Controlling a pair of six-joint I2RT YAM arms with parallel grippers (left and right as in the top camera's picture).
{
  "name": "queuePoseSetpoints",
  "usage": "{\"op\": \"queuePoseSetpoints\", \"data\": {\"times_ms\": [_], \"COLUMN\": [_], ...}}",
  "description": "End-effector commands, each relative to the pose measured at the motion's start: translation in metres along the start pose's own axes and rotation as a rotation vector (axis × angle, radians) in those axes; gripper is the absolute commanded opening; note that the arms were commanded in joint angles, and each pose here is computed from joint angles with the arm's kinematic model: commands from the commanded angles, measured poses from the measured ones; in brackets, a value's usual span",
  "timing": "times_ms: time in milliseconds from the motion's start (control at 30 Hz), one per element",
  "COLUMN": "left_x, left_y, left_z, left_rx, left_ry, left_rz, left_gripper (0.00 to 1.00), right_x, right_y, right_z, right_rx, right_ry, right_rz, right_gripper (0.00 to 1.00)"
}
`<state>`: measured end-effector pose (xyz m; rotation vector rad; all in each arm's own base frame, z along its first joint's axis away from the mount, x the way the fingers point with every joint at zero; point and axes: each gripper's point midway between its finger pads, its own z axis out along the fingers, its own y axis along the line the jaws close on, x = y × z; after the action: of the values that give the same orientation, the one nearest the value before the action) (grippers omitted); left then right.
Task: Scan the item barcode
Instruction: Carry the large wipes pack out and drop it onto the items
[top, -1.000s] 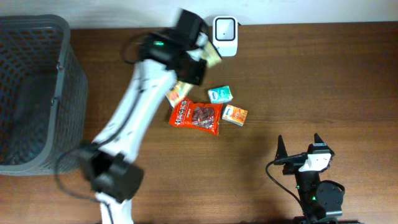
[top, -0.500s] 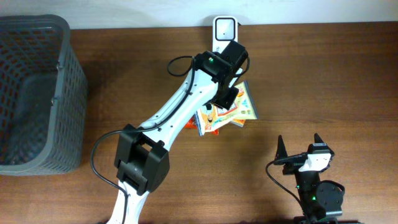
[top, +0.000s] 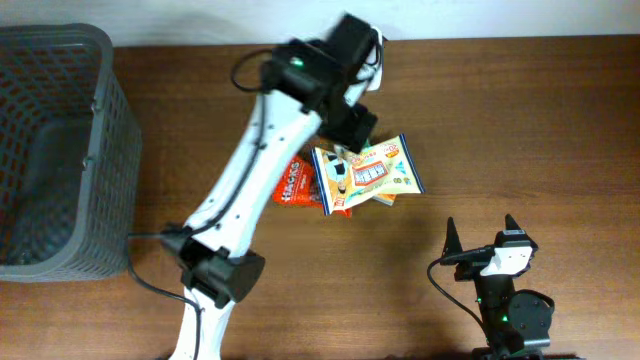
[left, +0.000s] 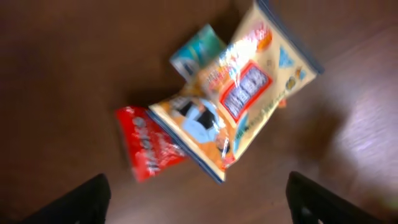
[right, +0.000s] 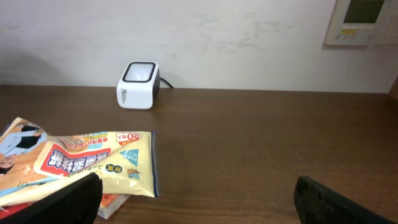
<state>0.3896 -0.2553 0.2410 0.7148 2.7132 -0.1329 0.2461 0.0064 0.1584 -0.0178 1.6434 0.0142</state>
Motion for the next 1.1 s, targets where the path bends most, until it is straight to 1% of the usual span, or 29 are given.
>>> {"op": "queuePoseSetpoints", "data": {"times_ms": [0, 67, 167, 367, 467, 600, 667, 767, 867, 900, 1000, 1067], "left_x": [-0.011, -0.014, -0.012, -0.008, -0.002, 0.007, 0.017, 0.036, 0.059, 0.07, 0.089, 0.094], "left_y": [0.029, 0.042, 0.053, 0.064, 0.085, 0.092, 0.096, 0.105, 0.127, 0.138, 0.16, 0.16], "left_z": [-0.052, -0.068, -0.08, -0.106, -0.131, -0.156, -0.168, -0.177, -0.178, -0.175, -0.159, -0.145], "left_rx": [-0.023, -0.033, -0.044, -0.061, -0.18, -0.223, -0.242, -0.254, -0.275, -0.288, -0.31, -0.275], "left_ry": [-0.127, -0.172, -0.197, -0.251, -0.299, -0.341, -0.349, -0.331, -0.293, -0.269, -0.185, -0.144], "left_rz": [-0.04, -0.067, -0.09, -0.112, -0.132, -0.144, -0.155, -0.191, -0.31, -0.367, -0.441, -0.453], "left_gripper": [1.0, 0.99, 0.99, 0.99, 0.99, 0.99, 0.99, 0.99, 0.99, 0.99, 0.99, 0.99], "right_x": [0.002, 0.002, 0.002, 0.002, 0.002, 0.002, 0.002, 0.002, 0.002, 0.002, 0.002, 0.002], "right_y": [-0.004, -0.004, -0.004, -0.004, -0.004, -0.004, -0.004, -0.004, -0.004, -0.004, -0.004, -0.004], "right_z": [0.0, 0.0, 0.0, 0.0, 0.0, 0.0, 0.0, 0.0, 0.0, 0.0, 0.0, 0.0], "right_rx": [0.023, 0.023, 0.023, 0.023, 0.023, 0.023, 0.023, 0.023, 0.023, 0.023, 0.022, 0.023], "right_ry": [0.005, 0.005, 0.005, 0.005, 0.005, 0.005, 0.005, 0.005, 0.005, 0.005, 0.005, 0.005], "right_rz": [0.0, 0.0, 0.0, 0.0, 0.0, 0.0, 0.0, 0.0, 0.0, 0.0, 0.0, 0.0], "right_gripper": [0.98, 0.98, 0.98, 0.98, 0.98, 0.98, 0.98, 0.99, 0.98, 0.98, 0.98, 0.98]}}
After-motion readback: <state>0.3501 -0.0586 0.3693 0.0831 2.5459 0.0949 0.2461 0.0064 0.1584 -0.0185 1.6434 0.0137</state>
